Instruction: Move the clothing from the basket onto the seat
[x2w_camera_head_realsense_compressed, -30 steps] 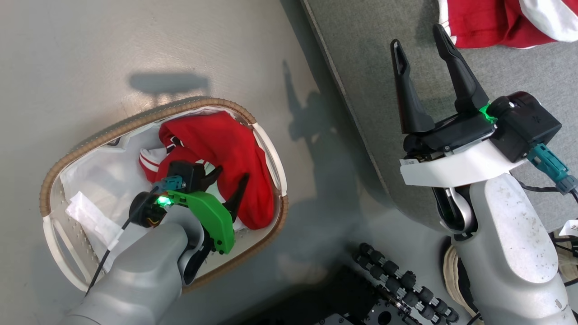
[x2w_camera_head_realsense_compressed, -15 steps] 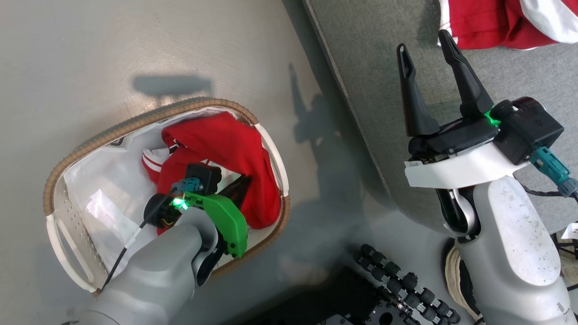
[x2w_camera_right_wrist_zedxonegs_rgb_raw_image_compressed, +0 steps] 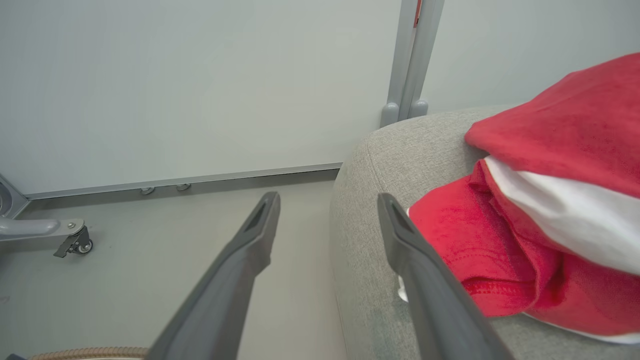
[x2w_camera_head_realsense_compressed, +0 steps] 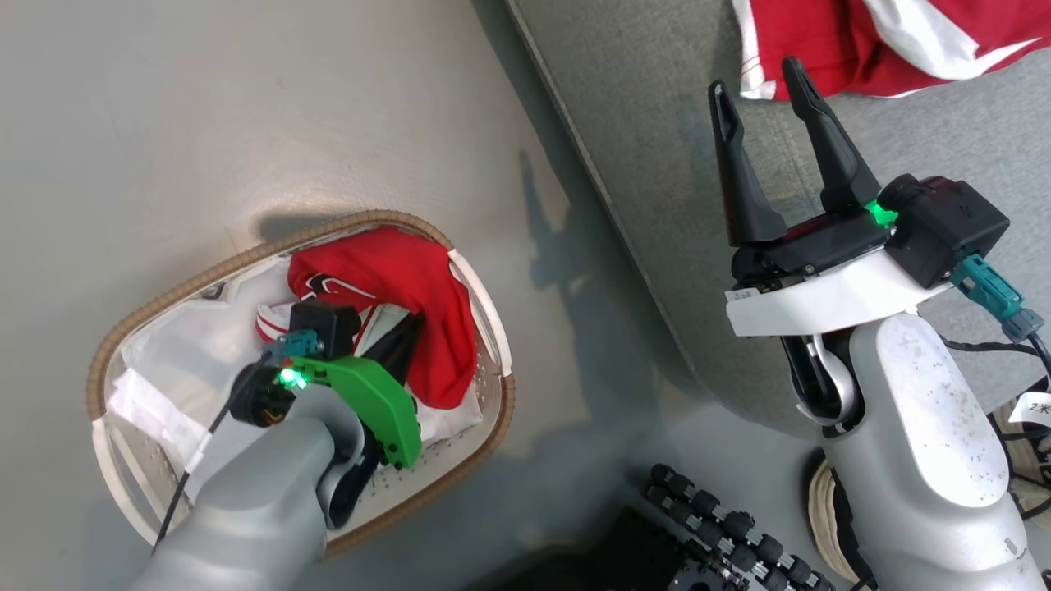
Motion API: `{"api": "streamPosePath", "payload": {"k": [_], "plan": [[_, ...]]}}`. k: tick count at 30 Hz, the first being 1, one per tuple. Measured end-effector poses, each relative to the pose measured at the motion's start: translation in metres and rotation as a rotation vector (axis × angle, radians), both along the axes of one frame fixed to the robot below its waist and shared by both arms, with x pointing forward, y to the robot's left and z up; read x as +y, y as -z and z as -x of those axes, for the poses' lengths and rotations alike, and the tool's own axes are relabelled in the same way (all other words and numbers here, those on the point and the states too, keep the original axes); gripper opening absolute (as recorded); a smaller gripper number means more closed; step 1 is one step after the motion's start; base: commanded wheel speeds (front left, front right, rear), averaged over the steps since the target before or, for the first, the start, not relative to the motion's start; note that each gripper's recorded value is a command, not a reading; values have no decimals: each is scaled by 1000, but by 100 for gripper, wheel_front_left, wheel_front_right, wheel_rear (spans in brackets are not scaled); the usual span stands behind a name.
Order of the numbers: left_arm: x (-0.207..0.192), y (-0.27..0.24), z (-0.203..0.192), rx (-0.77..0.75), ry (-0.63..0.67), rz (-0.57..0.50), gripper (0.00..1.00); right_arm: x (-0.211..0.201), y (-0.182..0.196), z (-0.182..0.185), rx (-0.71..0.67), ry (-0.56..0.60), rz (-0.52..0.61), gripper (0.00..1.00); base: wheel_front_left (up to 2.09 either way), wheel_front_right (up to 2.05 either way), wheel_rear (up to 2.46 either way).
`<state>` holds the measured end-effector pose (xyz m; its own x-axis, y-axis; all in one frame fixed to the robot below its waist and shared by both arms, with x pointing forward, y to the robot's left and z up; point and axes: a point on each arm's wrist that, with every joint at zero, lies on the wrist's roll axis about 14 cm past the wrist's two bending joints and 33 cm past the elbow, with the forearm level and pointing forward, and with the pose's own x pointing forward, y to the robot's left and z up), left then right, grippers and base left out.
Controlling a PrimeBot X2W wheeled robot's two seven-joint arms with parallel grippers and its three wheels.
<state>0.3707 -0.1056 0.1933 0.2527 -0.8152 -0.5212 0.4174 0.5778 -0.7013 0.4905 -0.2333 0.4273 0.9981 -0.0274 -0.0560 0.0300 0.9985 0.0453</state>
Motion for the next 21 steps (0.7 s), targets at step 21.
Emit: {"api": "streamPosePath", "payload": {"k": [21], "plan": [[29,-132,-16,-286,-204,99,0,10,-56,38,-99,7,-33,100,0,0,0]]}}
